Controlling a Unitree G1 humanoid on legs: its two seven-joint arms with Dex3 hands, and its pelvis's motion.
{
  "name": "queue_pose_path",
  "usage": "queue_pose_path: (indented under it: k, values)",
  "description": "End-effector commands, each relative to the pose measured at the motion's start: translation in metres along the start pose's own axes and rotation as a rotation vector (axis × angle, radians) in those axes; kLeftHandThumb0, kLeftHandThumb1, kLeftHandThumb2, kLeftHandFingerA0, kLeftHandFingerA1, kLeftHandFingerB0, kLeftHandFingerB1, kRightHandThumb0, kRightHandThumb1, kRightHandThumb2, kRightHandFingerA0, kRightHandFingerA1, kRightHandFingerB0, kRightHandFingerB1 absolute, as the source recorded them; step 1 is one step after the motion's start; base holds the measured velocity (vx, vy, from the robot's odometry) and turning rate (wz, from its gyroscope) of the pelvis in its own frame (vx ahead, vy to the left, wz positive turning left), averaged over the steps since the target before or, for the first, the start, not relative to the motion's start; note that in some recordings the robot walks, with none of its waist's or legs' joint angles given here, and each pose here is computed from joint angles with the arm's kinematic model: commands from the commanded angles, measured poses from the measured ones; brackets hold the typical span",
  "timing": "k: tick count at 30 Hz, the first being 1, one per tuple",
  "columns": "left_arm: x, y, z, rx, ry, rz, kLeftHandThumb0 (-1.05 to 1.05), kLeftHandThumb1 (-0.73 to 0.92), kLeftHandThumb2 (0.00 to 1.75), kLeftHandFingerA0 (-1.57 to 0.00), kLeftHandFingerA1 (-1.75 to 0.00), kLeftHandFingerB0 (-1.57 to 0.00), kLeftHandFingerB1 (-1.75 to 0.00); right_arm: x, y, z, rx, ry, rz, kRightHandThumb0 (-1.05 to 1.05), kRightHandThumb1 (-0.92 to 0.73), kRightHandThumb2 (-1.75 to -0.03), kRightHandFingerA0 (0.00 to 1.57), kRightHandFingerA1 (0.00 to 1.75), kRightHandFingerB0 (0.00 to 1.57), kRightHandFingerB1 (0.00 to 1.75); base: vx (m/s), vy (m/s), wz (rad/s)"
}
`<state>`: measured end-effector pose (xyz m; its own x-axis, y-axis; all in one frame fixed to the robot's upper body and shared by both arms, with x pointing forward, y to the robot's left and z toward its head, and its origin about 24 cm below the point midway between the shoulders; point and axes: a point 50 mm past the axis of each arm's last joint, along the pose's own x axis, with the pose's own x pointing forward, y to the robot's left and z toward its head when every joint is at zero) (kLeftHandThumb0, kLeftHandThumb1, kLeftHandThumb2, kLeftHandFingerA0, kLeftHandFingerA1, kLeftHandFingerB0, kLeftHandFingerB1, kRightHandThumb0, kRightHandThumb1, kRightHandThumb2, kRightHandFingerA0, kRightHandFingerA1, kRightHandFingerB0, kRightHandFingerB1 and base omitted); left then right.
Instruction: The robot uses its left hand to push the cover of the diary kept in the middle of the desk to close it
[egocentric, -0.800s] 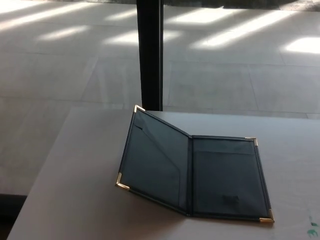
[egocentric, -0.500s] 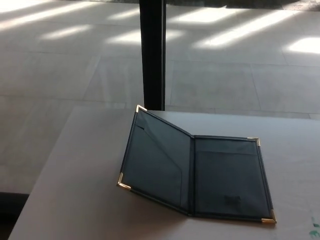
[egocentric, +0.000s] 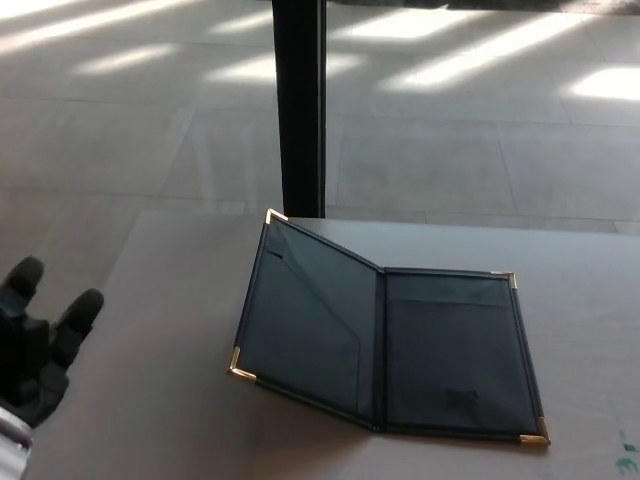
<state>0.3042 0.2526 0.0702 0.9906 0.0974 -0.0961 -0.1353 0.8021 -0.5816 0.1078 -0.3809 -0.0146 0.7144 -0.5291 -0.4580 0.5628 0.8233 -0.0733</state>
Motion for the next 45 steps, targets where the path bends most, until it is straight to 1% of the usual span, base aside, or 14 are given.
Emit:
queue_pose_path:
  k: [1,4,6,11,12,18,19,20,24,25,33,36,43,45]
  values:
    - [0.013,-0.059,-0.020,-0.128,0.175,-0.172,-1.05,0.92,0.88,-0.24,-0.50,-0.08,-0.27,-0.004,-0.002,0.007,0.166,0.003,0.033,-0.75,-0.92,-0.67,0.49,0.66,0.46,0.49,0.00,0.000,0.00]
    - [0.014,-0.067,-0.034,-0.102,0.222,-0.168,-1.05,0.85,1.31,-0.29,-0.59,-0.08,-0.30,-0.004,-0.002,0.004,0.179,0.013,0.045,-0.75,-0.92,-0.67,0.48,0.66,0.43,0.46,0.00,0.000,0.00]
    - [0.013,-0.072,-0.041,-0.098,0.243,-0.163,-1.05,0.92,0.89,-0.27,-0.52,-0.11,-0.29,-0.004,-0.002,0.005,0.179,0.016,0.044,-0.75,-0.92,-0.68,0.49,0.67,0.42,0.46,0.00,0.000,0.00]
    - [0.007,-0.075,-0.054,-0.081,0.287,-0.182,-1.04,0.78,1.24,-0.20,-0.54,-0.11,-0.35,-0.005,-0.001,0.004,0.171,0.023,0.052,-0.80,-0.75,-0.90,0.46,0.68,0.38,0.52,0.00,0.000,0.00]
    - [0.006,-0.074,-0.059,-0.067,0.305,-0.173,-1.05,0.92,0.86,-0.28,-0.51,-0.12,-0.29,-0.005,-0.001,0.005,0.174,0.027,0.044,-0.75,-0.92,-0.68,0.48,0.65,0.42,0.44,0.00,0.000,0.00]
    - [-0.003,-0.062,-0.075,0.007,0.368,-0.148,-1.05,0.79,1.27,-0.23,-0.55,-0.12,-0.34,-0.006,-0.001,0.004,0.175,0.028,0.049,-0.74,-0.92,-0.69,0.48,0.65,0.42,0.44,0.00,0.000,0.00]
    - [-0.003,-0.060,-0.076,0.019,0.374,-0.139,-1.05,0.92,0.86,-0.25,-0.49,-0.11,-0.29,-0.006,-0.001,0.005,0.173,0.025,0.053,-0.71,-0.75,-1.12,0.48,0.70,0.35,0.55,0.00,0.000,0.00]
    - [-0.003,-0.058,-0.076,0.017,0.377,-0.137,-1.05,0.92,0.87,-0.24,-0.50,-0.11,-0.30,-0.005,-0.001,0.005,0.184,0.028,0.050,-0.74,-0.92,-0.68,0.49,0.65,0.42,0.43,0.00,0.000,0.00]
    - [-0.004,-0.054,-0.074,0.017,0.374,-0.127,-1.03,0.80,1.26,-0.19,-0.54,-0.11,-0.35,-0.007,-0.001,0.005,0.186,0.027,0.047,-0.74,-0.92,-0.68,0.49,0.66,0.41,0.44,0.00,0.000,0.00]
    - [-0.004,-0.054,-0.073,0.012,0.371,-0.131,-1.05,0.92,0.87,-0.25,-0.51,-0.12,-0.30,-0.007,-0.001,0.005,0.188,0.027,0.045,-0.74,-0.92,-0.68,0.49,0.67,0.42,0.45,0.00,0.000,0.00]
    - [-0.001,-0.048,-0.059,-0.010,0.339,-0.142,-1.04,0.82,1.31,-0.26,-0.57,-0.08,-0.31,-0.007,-0.003,0.002,0.178,0.033,0.044,-0.74,-0.92,-0.69,0.49,0.65,0.41,0.43,0.00,0.000,0.00]
    - [0.000,-0.045,-0.050,0.014,0.318,-0.119,-1.05,0.92,0.90,-0.28,-0.48,-0.11,-0.28,-0.010,-0.003,0.002,0.195,0.036,0.039,-0.74,-0.92,-0.68,0.48,0.64,0.42,0.43,0.00,0.000,0.00]
    - [0.002,-0.037,-0.038,0.020,0.283,-0.100,-1.05,0.92,0.92,-0.27,-0.50,-0.10,-0.29,-0.011,-0.004,0.000,0.189,0.036,0.040,-0.79,-0.75,-0.90,0.46,0.67,0.39,0.51,0.00,0.000,0.00]
    - [0.001,-0.033,-0.034,0.019,0.282,-0.079,-1.00,0.83,1.28,-0.21,-0.53,-0.10,-0.34,-0.012,-0.003,-0.003,0.187,0.035,0.048,-0.74,-0.92,-0.69,0.47,0.65,0.41,0.44,0.00,0.000,0.00]
